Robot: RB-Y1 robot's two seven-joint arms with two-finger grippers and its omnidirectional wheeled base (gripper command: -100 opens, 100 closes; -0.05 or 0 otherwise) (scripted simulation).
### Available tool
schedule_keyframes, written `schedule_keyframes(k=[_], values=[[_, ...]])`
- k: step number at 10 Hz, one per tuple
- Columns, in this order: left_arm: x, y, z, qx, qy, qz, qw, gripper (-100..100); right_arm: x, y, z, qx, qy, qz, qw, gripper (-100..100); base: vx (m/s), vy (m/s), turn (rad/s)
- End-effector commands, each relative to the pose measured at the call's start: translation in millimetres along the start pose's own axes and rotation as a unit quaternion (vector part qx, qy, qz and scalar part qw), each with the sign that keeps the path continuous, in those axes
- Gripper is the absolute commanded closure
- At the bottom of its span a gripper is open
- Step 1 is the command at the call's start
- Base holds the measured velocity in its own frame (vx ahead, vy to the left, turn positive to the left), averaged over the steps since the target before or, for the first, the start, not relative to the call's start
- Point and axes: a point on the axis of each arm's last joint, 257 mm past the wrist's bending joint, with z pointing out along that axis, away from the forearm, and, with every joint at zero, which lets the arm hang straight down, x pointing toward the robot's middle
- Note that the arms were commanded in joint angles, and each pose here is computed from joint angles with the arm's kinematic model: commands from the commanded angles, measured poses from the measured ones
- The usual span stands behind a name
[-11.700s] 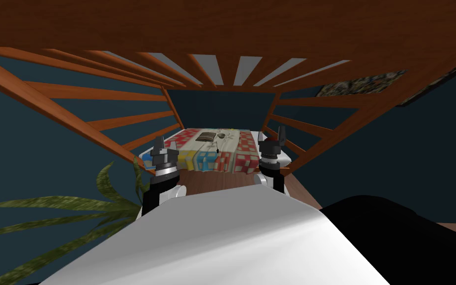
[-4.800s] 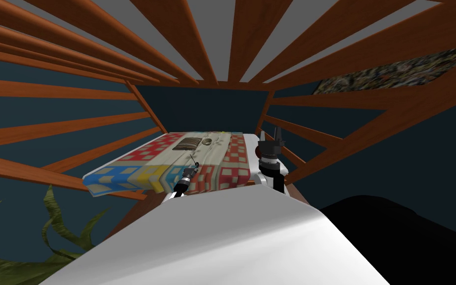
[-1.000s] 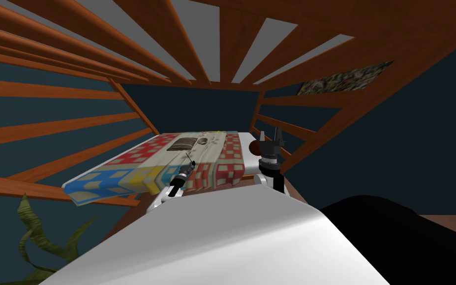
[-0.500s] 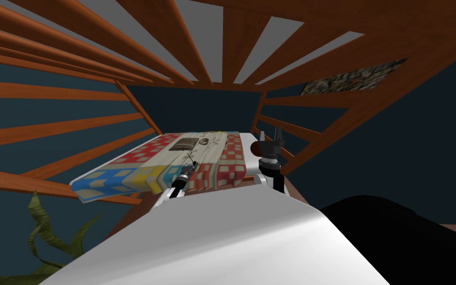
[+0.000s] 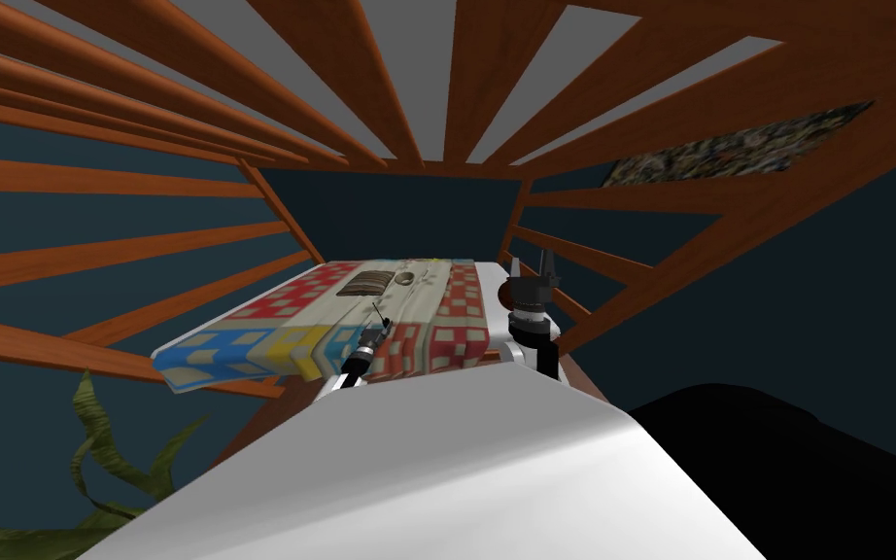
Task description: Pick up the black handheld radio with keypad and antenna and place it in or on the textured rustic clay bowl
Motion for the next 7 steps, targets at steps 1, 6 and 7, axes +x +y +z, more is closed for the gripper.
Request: schedule_keyframes(k=[1,6,7], values=[[1.7,-8.7,-3.2,0.004,-0.007,-0.002,1.0,-100,0.0,0.0,0.0,0.0,0.0,0.0,1.0,0,0.034,0.022,0.052],[4.1,-19.6,-15.3,0.017,-0.023,0.015,0.9995,-100,0.0,0.0,0.0,0.0,0.0,0.0,1.0,0,0.035,0.019,0.053],[4.5,-19.9,-18.8,0.02,-0.027,0.023,0.9992,-100,0.0,0.0,0.0,0.0,0.0,0.0,1.0,0,0.046,0.015,0.052]])
